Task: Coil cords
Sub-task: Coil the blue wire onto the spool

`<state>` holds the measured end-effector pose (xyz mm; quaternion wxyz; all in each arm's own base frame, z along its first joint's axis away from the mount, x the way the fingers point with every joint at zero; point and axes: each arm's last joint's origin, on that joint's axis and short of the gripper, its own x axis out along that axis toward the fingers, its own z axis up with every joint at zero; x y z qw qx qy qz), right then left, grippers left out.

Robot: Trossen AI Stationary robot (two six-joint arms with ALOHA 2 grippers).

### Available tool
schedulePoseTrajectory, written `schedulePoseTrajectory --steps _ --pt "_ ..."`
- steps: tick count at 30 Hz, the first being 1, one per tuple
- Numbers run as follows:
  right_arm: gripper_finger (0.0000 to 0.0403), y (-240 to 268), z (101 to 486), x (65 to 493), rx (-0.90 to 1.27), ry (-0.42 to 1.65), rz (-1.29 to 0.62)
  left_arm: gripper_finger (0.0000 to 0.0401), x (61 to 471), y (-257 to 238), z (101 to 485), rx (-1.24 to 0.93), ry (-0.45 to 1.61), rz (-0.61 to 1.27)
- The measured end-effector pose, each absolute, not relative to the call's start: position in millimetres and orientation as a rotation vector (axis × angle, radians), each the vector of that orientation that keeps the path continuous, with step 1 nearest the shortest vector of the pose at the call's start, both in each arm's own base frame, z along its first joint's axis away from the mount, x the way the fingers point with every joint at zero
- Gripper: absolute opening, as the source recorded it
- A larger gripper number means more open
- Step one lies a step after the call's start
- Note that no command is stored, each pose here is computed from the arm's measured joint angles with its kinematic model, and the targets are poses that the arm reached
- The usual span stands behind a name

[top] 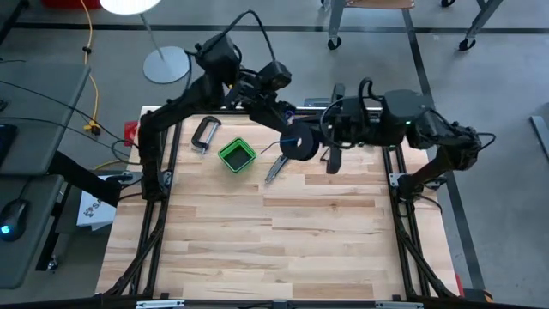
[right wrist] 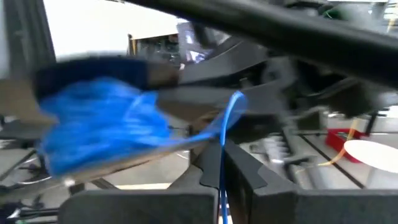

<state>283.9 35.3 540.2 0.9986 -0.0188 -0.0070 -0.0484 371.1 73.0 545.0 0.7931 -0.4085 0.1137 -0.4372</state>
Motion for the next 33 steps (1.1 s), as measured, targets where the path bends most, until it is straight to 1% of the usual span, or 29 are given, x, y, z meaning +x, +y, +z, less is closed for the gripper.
schedulePoseTrajectory --steps 5,13,21,24,27,33 --pt "0.0000 40 534 300 -0.008 -0.025 -0.029 0.0001 376 75 550 -0.846 0.120 -0.992" --pt "0.0000 42 528 311 0.026 -0.007 -0.006 0.0001 364 89 563 -0.753 -0.123 -0.938" --pt "0.0000 42 531 309 0.042 -0.028 -0.008 0.0001 342 108 576 -0.697 -0.183 -0.884" --pt "0.0004 40 532 309 0.085 -0.040 -0.071 0.0001 333 112 580 -0.683 -0.190 -0.873" --pt "0.0028 38 528 310 0.101 -0.007 -0.088 0.0001 324 112 587 -0.673 -0.227 -0.857" --pt "0.0120 35 528 313 0.067 -0.017 -0.116 0.0001 315 105 594 -0.663 -0.243 -0.870"
